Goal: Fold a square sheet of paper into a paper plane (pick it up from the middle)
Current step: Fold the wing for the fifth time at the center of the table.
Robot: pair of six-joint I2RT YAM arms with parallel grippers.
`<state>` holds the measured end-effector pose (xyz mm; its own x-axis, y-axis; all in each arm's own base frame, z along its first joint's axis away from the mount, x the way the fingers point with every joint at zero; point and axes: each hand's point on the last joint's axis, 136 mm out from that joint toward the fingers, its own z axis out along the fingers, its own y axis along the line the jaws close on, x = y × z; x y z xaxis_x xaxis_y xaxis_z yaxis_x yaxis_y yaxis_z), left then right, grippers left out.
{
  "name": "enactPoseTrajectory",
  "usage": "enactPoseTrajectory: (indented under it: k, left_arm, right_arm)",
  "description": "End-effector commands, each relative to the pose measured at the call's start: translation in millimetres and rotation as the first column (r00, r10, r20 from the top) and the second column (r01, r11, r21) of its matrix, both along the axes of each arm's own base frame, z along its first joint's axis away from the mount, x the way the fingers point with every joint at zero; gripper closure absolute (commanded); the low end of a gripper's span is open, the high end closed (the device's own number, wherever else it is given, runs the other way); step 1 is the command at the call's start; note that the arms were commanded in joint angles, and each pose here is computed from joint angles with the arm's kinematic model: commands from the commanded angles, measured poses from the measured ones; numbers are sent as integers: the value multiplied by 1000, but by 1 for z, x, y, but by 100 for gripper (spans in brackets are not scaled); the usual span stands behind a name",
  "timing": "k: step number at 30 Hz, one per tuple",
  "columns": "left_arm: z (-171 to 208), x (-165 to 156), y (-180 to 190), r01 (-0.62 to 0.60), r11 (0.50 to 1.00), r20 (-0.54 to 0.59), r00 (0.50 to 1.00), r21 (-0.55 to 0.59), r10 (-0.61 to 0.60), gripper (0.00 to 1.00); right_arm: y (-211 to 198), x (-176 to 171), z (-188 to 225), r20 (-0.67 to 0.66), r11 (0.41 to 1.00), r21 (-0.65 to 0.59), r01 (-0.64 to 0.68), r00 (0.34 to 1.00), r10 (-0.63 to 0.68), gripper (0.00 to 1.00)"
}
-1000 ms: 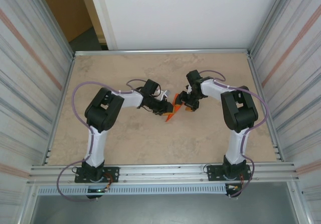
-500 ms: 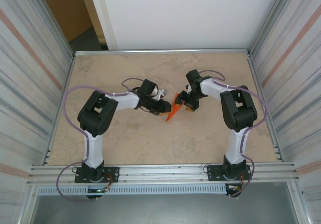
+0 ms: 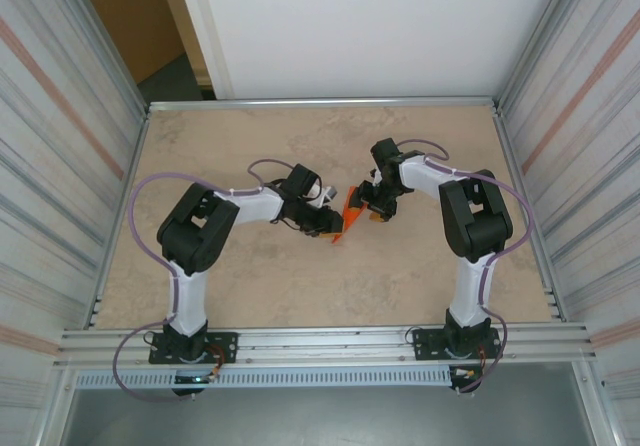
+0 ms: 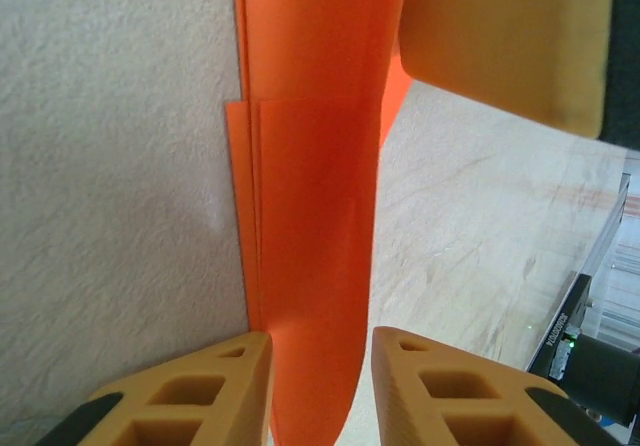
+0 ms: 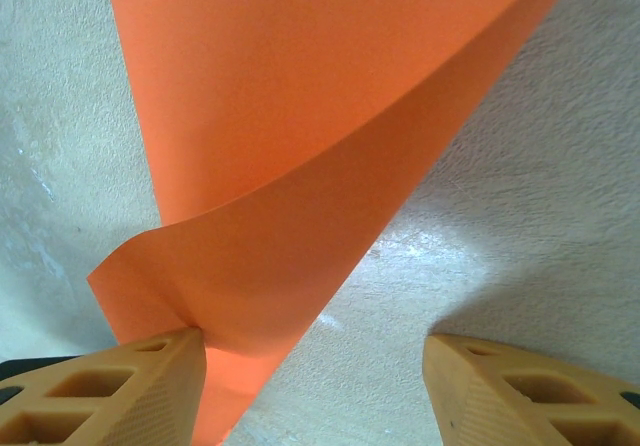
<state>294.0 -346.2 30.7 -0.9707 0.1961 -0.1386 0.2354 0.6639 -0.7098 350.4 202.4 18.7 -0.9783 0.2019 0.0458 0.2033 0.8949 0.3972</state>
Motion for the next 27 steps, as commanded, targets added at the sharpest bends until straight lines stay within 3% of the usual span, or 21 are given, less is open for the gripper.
enactPoseTrajectory:
  k: [1, 27]
  left_arm:
    - [0, 3, 3, -13, 1000, 0, 1000, 21, 13, 73]
    - [-31, -7, 17, -42, 994, -67, 997, 99, 49, 88]
  right_arm:
    - [-23, -10, -64, -61, 990, -142, 8, 998, -16, 39]
    - [-11, -3, -51, -21, 997, -41, -62, 998, 61, 39]
